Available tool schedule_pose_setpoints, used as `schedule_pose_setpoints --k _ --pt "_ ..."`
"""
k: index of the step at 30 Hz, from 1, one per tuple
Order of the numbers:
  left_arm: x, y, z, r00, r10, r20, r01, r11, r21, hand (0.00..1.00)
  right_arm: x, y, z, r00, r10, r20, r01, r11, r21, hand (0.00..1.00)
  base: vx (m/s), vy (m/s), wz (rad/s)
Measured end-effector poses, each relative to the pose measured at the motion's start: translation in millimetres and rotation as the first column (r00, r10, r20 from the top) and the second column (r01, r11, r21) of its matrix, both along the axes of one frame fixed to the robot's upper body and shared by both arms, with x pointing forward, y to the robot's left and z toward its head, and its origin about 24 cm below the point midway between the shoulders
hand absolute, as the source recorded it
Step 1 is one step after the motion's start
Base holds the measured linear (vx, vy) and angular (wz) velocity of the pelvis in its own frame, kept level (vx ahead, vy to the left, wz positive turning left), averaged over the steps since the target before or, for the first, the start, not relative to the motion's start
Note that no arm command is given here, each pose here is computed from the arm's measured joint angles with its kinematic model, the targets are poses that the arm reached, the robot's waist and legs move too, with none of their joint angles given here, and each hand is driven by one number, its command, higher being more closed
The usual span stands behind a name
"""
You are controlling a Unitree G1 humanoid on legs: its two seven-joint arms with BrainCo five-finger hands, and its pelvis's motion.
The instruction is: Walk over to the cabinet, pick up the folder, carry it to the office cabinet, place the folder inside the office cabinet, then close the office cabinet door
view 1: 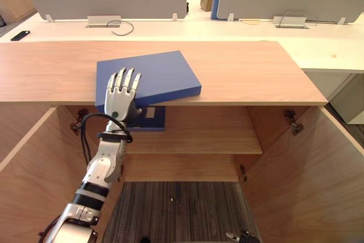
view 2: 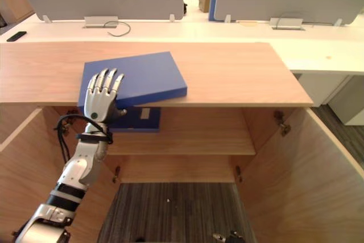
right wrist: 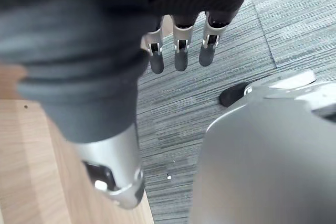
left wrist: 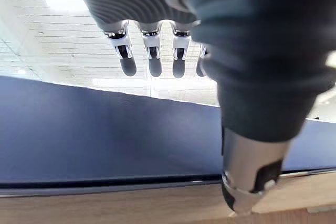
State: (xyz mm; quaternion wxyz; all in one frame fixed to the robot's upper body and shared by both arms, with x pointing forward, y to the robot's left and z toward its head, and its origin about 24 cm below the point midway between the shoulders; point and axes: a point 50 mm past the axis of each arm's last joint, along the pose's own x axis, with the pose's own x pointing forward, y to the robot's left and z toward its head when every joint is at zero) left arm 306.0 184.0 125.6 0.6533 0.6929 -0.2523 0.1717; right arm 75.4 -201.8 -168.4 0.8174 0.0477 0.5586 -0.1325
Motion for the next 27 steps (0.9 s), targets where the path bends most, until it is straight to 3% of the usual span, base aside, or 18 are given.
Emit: schedule_pose_setpoints --k 8,9,27 --pt "5.2 11.6 -10.8 0.997 0.038 -0.072 -0.033 0.997 0.068 0.0 0.5 -0.4 0.1 1.0 -0.009 0.003 0.009 1.0 0.001 0.0 0.03 0.0 0.0" --pt "6.0 12.0 -9.0 0.997 0.038 -0.067 -0.033 0.997 0.074 1.0 0.5 -0.4 0.1 1.0 -0.009 0.003 0.009 1.0 0.0 0.0 0.07 -0.017 0.01" --pt "18.8 23.3 -9.6 0.989 0.117 -0.096 -0.105 0.987 0.118 1.0 -1.5 -0.7 -0.1 1.0 -0.01 -0.001 0.01 1.0 0.001 0.0 -0.04 0.006 -0.03"
